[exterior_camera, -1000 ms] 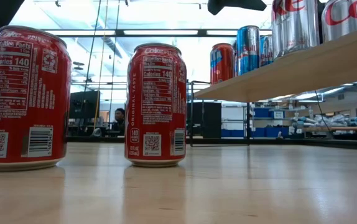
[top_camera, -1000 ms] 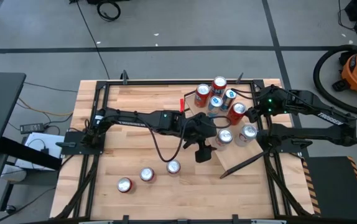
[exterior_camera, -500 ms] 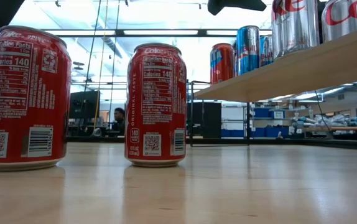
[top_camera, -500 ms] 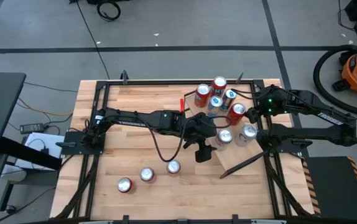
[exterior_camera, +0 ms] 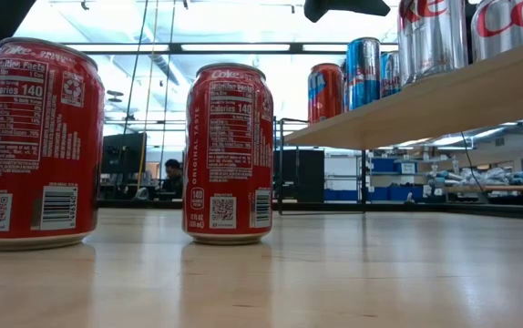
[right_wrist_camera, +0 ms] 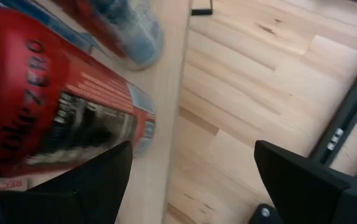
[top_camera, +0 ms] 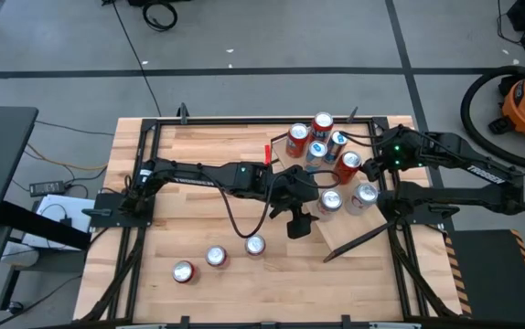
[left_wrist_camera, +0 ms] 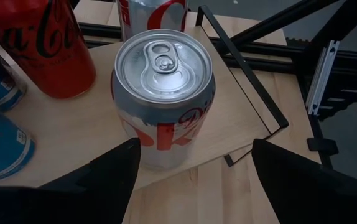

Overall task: Place canned beverage on shelf
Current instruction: Adjust the dark red soda

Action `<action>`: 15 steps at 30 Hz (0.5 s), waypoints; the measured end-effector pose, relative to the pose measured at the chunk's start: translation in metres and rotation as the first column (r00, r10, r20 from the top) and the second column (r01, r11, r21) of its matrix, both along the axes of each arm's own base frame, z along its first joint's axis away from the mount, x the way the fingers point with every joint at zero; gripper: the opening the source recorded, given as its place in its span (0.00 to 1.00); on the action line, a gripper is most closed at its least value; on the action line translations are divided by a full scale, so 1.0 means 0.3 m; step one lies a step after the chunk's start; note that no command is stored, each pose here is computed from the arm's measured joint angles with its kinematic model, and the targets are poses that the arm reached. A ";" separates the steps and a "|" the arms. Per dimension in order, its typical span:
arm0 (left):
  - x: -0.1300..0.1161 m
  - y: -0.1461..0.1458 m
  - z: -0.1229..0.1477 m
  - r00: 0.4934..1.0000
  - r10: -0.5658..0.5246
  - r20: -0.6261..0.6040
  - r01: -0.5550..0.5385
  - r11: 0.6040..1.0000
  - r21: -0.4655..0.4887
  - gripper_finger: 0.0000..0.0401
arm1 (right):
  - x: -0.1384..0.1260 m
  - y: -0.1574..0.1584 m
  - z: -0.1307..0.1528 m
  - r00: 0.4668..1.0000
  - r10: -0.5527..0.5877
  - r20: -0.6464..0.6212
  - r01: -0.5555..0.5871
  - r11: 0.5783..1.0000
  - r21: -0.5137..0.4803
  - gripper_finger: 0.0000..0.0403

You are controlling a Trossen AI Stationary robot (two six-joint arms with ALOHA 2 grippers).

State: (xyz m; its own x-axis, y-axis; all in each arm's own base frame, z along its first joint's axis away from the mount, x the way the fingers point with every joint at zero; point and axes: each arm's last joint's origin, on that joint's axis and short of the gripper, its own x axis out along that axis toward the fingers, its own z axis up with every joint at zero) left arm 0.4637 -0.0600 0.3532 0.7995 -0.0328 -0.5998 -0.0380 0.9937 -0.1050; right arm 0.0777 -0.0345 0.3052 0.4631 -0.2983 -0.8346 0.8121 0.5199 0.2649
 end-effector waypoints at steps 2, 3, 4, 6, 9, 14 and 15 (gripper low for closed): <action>0.000 0.000 0.000 1.000 0.000 0.000 0.000 1.000 0.000 0.79 | 0.001 0.002 0.000 1.000 0.013 0.005 -0.013 1.000 0.013 0.86; 0.000 0.000 0.000 1.000 0.000 0.000 0.000 1.000 0.000 0.79 | 0.001 0.002 0.000 1.000 0.017 0.008 -0.017 1.000 0.016 0.86; 0.000 0.000 0.000 1.000 0.000 0.000 0.000 1.000 0.000 0.79 | 0.000 0.002 0.000 1.000 0.017 0.005 -0.017 1.000 0.016 0.86; 0.000 0.000 0.000 1.000 0.000 0.000 0.000 1.000 0.000 0.79 | 0.001 0.002 0.000 1.000 0.014 0.008 -0.014 1.000 0.016 0.86; 0.000 0.000 0.000 1.000 0.000 0.000 0.000 1.000 0.000 0.79 | 0.005 0.001 0.003 0.999 0.022 0.026 -0.022 1.000 0.014 0.86; 0.000 0.000 0.000 1.000 0.000 -0.001 0.000 1.000 0.000 0.79 | 0.006 0.000 0.004 1.000 0.008 0.027 -0.009 1.000 0.006 0.86; 0.000 0.000 0.000 1.000 0.000 -0.001 0.000 1.000 0.000 0.79 | 0.008 0.000 0.005 0.999 0.019 0.034 -0.019 1.000 0.007 0.86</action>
State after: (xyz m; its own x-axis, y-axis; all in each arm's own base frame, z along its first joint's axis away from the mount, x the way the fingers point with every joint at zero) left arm 0.4636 -0.0600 0.3531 0.7986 -0.0327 -0.6009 -0.0379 0.9938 -0.1045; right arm 0.0800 -0.0346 0.3068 0.4967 -0.2833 -0.8204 0.7927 0.5329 0.2960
